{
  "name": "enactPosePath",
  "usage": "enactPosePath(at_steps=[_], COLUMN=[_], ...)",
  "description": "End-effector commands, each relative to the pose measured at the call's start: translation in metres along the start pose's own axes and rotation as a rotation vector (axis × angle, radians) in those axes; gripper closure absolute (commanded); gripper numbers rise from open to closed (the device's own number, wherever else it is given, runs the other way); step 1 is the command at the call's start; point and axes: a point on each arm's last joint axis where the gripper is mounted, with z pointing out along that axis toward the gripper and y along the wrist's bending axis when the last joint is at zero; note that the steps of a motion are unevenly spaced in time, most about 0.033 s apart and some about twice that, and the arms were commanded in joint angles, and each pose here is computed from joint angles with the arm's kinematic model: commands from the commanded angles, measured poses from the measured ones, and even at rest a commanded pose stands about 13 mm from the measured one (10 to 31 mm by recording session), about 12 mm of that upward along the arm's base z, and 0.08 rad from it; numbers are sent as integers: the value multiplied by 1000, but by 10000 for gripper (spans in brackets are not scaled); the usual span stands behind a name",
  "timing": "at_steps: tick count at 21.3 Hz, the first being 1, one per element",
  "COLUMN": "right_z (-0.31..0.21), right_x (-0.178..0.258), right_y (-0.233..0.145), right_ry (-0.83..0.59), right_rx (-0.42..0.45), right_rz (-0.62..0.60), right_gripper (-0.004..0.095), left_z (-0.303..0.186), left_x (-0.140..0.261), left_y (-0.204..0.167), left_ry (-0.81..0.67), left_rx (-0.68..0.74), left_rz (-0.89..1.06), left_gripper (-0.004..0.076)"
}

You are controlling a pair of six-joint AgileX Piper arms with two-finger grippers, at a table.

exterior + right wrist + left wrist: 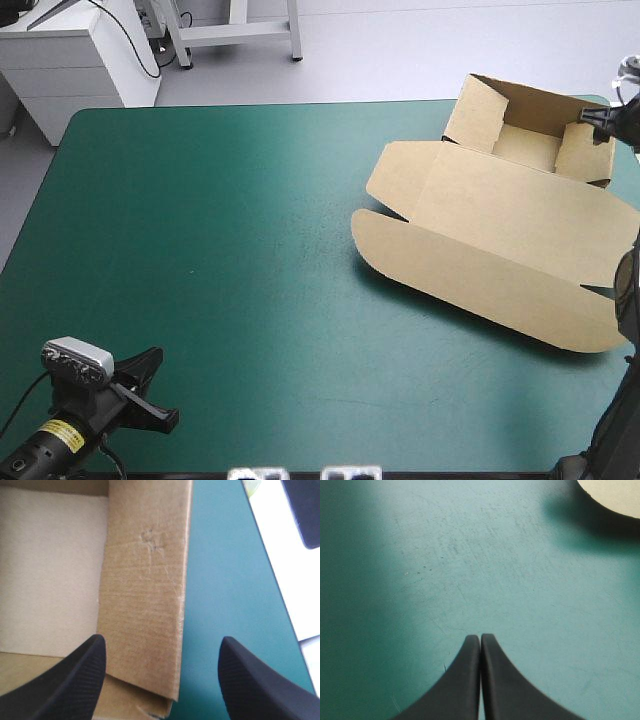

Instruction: Fold the box

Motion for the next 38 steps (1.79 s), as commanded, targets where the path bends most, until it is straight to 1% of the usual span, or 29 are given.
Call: enactPosePath(at_steps=[1,3,4,5,6,7,8,9,11,13,15,16,19,22,27,30,32,34,36,38], right_z=[-113,-152,-172,-181,-192,-200,-207,-215,-221,-216,-213,-214,-210,-202,-192,-182,-183,-180,-179,-178], right_x=[-6,-1,3,4,6,8,11,15,36,64,89,101,144,174,228,275,298,319,331,350], right_y=[-2,6,14,20,31,41,52,63,91,110,123,126,122,111,90,73,64,56,51,43], right_ry=[-224,-301,-340,-359,-384,-401,-411,-418,-368,-287,-289,-297,-275,-292,-385,-452,-488,-496,-518,-565], right_rx=[17,-55,-137,-201,-316,-396,-446,-455,-436,-398,-360,-352,-369,-363,-359,-362,-366,-369,-371,-365], right_rz=[-36,-30,-37,-39,-64,-92,-117,-146,-243,-337,-388,-392,-396,-387,-360,-337,-331,-322,-313,-316], right_gripper=[346,450,566,648,794,907,914,912,912,912,912,912,912,912,913,912,912,912,912,912], left_z=[-3,-3,-3,-3,-3,-3,-3,-3,-3,-3,-3,-3,-3,-3,-3,-3,-3,-3,-3,-3], left_x=[-13,-13,-13,-13,-13,-13,-13,-13,-13,-13,-13,-13,-13,-13,-13,-13,-13,-13,-13,-13], left_y=[0,0,0,-1,-1,-1,-1,-1,-1,-1,-1,-1,-1,-1,-1,-1,-1,-1,-1,-1], left_ry=[-84,-84,-84,-84,-84,-84,-84,-82,-78,-78,-78,-78,-78,-78,-78,-78,-78,-78,-78,-78], left_rx=[2,2,2,4,4,4,4,4,4,4,4,4,4,4,4,4,4,4,4,4], left_rz=[-7,-7,-7,-9,-9,-9,-9,-9,-9,-9,-9,-9,-9,-9,-9,-9,-9,-9,-9,-9], left_gripper=[732,732,732,732,732,732,732,732,732,732,732,732,732,732,732,732,732,732,732,732])
